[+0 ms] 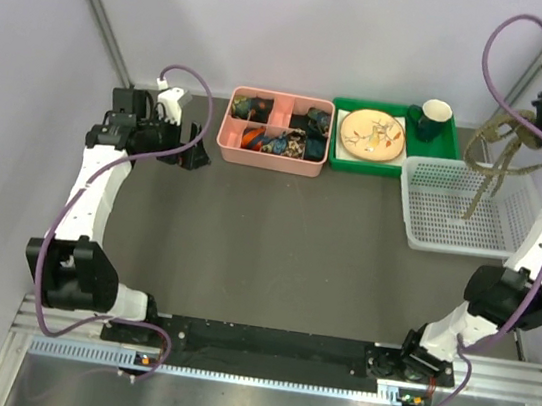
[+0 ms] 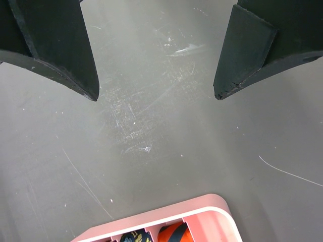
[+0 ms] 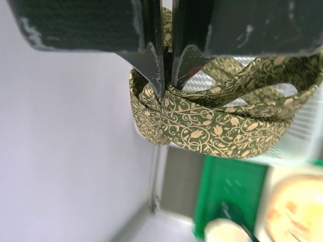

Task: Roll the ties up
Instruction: Pick up the tie from the bin, then place the tie at the center of the board, then flatten out the tie at the center of the board.

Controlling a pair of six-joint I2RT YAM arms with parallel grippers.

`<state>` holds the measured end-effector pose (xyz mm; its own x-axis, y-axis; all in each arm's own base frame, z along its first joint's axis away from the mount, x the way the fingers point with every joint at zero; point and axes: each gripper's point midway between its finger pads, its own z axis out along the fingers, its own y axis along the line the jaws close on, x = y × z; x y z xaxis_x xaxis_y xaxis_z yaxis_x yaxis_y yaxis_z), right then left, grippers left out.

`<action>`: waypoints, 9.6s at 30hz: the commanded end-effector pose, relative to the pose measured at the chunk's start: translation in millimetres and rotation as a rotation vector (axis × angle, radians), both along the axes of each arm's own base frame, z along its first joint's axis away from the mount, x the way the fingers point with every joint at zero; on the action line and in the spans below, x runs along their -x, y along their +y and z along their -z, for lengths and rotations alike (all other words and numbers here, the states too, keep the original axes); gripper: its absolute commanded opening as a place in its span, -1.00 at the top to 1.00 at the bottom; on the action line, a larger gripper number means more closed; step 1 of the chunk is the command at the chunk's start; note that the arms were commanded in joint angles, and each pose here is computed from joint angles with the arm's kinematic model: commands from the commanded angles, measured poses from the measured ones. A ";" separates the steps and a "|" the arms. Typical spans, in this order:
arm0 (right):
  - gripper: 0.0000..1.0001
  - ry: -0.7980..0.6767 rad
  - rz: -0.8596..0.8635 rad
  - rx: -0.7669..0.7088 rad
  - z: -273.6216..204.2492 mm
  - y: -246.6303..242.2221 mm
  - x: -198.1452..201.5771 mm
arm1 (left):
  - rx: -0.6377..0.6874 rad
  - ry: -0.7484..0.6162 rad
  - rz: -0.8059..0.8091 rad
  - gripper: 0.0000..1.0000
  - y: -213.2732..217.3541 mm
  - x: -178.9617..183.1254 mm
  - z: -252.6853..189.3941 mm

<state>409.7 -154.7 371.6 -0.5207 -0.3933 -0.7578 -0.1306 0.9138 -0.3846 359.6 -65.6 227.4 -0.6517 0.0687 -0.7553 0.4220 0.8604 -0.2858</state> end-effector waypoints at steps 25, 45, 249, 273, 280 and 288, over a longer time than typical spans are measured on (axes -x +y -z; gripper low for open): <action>0.59 0.504 -0.762 -0.654 158.0 378.3 120.4 | -0.064 -0.089 0.223 -0.98 -12.9 47.1 -5.2; -0.15 0.746 -0.418 -0.583 259.2 280.0 176.2 | -0.345 -0.425 1.182 -0.69 -160.7 155.6 73.2; 1.00 -0.549 -0.096 -0.719 -65.9 180.2 91.0 | 0.082 -0.087 0.960 1.00 -311.2 134.3 87.0; 1.00 -0.205 -0.616 -1.116 -63.4 356.8 62.0 | 0.142 -0.411 0.897 -0.97 -243.0 180.3 -25.5; 1.00 0.158 -0.814 -1.057 30.2 498.7 97.6 | -0.087 -0.605 0.226 -0.98 -86.4 119.9 -83.2; 0.46 0.490 -0.941 -0.985 100.9 641.4 154.7 | -0.168 -0.550 -0.230 -0.91 0.9 96.6 -91.0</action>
<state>271.9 443.6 255.5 -0.6754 -0.1155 -0.7284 -0.7130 0.3548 0.6048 251.7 -105.9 337.7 -0.0573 0.1438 -0.9879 0.4662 0.8789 0.1009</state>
